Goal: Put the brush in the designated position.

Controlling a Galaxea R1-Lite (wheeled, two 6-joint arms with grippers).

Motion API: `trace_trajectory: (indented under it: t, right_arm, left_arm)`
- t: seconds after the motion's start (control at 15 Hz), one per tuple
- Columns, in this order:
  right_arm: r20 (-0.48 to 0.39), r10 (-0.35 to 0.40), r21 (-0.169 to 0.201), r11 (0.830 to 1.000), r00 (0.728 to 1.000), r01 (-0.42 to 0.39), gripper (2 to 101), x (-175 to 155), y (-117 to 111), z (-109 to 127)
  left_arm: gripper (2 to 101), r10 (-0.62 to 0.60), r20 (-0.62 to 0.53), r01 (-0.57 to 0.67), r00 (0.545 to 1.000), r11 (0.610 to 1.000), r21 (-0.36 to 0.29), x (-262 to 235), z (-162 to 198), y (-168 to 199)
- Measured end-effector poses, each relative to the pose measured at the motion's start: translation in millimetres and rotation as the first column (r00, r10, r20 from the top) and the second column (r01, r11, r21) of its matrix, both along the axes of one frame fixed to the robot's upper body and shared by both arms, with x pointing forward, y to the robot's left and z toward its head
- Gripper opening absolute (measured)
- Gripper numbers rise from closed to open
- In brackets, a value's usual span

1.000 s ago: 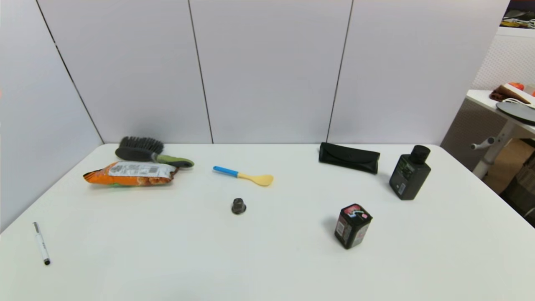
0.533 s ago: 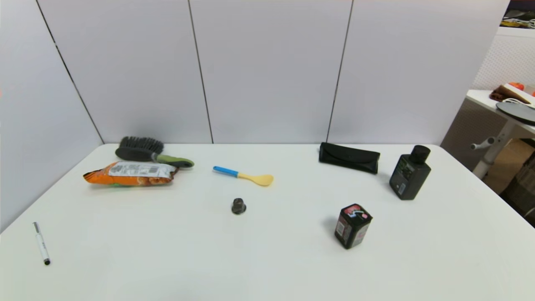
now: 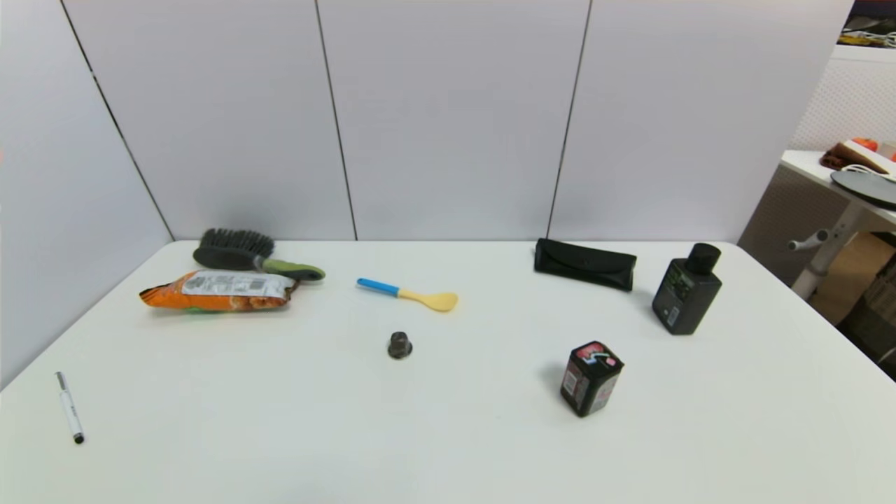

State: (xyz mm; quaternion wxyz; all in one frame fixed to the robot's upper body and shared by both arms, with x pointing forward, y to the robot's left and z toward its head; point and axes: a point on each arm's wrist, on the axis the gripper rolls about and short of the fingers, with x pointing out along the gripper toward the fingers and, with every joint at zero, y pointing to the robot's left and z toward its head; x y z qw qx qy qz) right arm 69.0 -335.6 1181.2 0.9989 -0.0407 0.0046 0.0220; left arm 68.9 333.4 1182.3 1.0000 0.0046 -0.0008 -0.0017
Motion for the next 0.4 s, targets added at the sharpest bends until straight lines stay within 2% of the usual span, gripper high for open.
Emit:
trace_trajectory:
  t: [0.4]
  right_arm:
    - [0.001,-0.002,0.006,1.000,1.000,0.002,98.0,0.0,0.0,0.1]
  left_arm:
    - [97.8,0.000,0.000,0.000,1.000,1.000,0.000,0.0,0.0,0.0]
